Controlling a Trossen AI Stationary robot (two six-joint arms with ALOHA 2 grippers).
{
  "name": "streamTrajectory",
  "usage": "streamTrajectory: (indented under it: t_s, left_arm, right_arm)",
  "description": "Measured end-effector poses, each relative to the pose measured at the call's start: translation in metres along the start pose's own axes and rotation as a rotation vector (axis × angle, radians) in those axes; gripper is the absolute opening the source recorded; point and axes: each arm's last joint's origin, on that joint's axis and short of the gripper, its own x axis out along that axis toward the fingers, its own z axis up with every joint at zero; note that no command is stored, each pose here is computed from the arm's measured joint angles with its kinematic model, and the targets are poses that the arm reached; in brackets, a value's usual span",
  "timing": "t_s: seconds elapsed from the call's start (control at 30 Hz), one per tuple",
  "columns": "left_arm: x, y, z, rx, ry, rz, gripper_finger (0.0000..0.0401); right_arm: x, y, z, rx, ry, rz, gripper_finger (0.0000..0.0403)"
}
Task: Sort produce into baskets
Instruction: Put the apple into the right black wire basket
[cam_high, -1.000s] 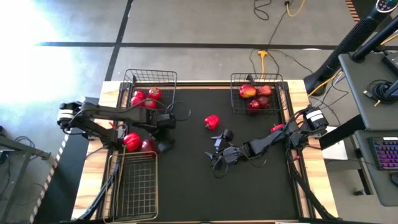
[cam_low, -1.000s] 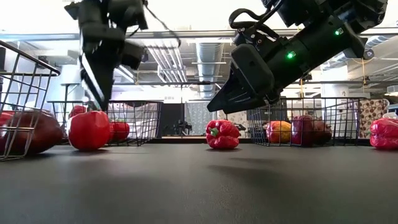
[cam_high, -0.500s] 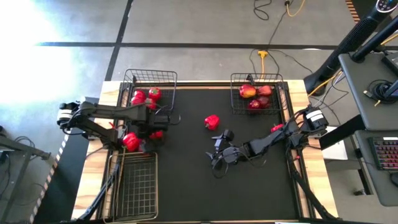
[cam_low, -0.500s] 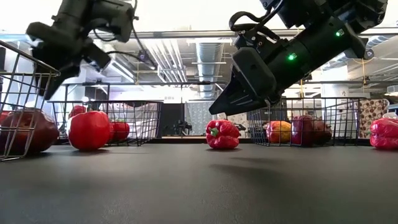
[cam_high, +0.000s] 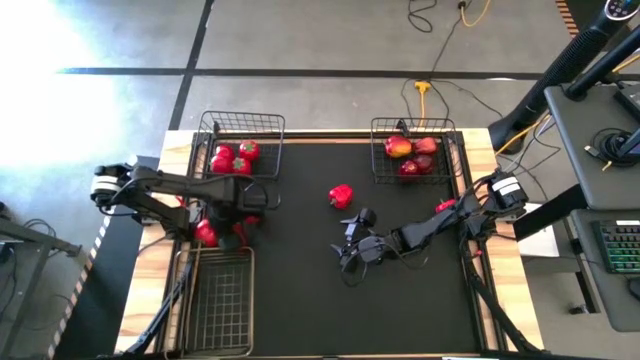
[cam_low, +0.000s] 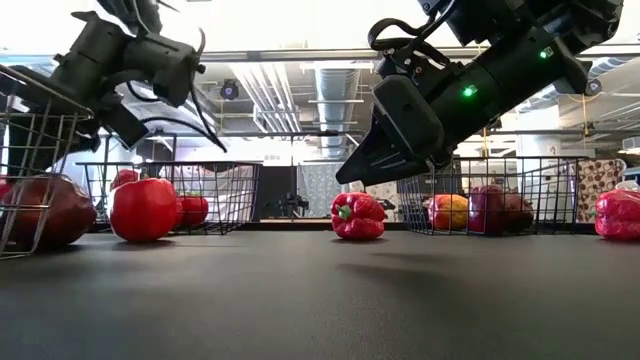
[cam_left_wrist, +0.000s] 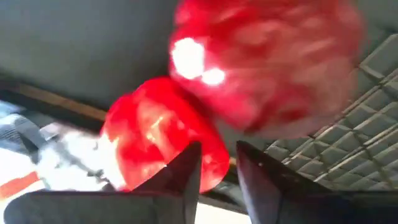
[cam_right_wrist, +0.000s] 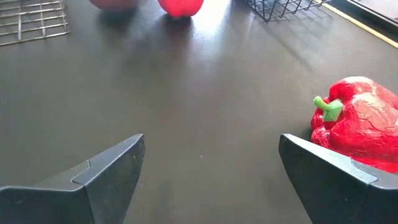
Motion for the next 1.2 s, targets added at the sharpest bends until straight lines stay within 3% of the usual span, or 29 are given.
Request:
streamTrajectory:
  t_s: [0.3, 0.53, 0.77, 1.2]
  left_arm:
    - [-0.008, -0.009, 0.015, 0.047, -0.156, -0.095, 0.0038]
    - [-0.024, -0.016, 0.025, 0.096, -0.276, -0.151, 0.0036]
    - [-0.017, -0.018, 0.031, 0.103, -0.269, -0.155, 0.0036]
    - [-0.017, -0.03, 0.059, 0.224, -0.48, -0.194, 0.0036]
  right_arm:
    - [0.0, 0.0, 0.0, 0.0, 0.0, 0.0, 0.0364]
    - [0.0, 0.0, 0.0, 0.0, 0.0, 0.0, 0.0364]
    - [0.0, 0.0, 0.0, 0.0, 0.0, 0.0, 0.0364]
    - [0.0, 0.0, 0.0, 0.0, 0.0, 0.0, 0.0364]
